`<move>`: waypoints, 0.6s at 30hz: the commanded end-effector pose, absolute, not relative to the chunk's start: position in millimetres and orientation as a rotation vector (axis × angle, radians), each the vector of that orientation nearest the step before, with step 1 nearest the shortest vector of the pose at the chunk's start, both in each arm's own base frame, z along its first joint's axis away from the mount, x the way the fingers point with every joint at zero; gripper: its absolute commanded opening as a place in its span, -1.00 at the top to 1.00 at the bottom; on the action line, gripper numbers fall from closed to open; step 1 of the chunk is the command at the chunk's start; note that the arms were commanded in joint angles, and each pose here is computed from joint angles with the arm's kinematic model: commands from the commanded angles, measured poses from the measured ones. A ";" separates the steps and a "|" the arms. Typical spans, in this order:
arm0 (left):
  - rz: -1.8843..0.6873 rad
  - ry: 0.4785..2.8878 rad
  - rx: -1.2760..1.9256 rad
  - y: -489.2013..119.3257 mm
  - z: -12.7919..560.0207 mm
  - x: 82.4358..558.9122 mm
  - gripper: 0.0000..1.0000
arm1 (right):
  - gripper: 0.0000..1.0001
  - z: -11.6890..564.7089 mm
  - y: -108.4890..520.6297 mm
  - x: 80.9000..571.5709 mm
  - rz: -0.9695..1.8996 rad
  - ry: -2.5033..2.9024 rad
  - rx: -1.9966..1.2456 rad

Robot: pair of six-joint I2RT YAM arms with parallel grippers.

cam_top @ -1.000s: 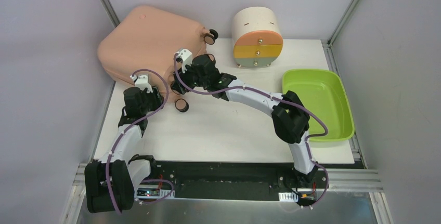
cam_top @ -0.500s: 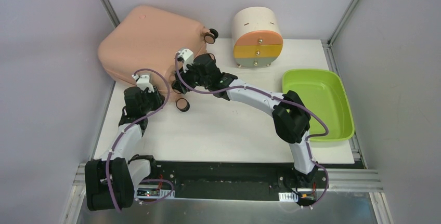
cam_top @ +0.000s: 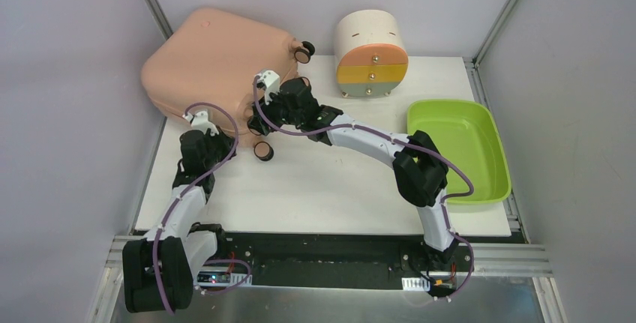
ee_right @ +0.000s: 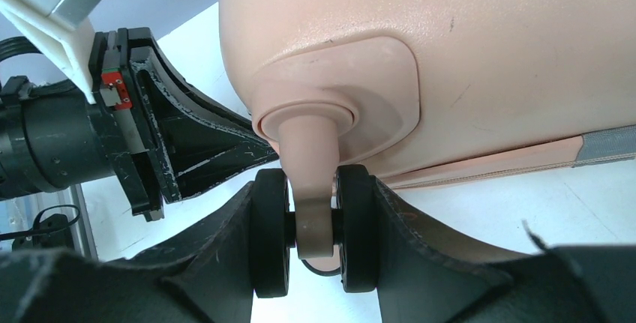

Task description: Open, take out, and arrange the luggage

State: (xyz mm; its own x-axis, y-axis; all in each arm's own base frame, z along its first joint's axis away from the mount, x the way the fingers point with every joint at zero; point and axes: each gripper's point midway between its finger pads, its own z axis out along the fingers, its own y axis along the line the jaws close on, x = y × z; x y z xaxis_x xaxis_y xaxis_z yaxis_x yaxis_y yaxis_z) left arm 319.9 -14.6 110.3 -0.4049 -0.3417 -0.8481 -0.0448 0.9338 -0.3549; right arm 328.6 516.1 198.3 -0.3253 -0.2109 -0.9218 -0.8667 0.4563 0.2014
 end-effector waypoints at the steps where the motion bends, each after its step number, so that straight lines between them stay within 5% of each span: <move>1: -0.326 1.806 -0.412 -5.9 140.6 327.5 1.00 | 1.00 255.7 494.4 352.2 0.878 1.732 -0.748; 18: -0.463 1.825 -0.332 -69.0 131.2 305.3 1.00 | 1.00 266.4 511.4 346.4 1.045 1.786 -0.560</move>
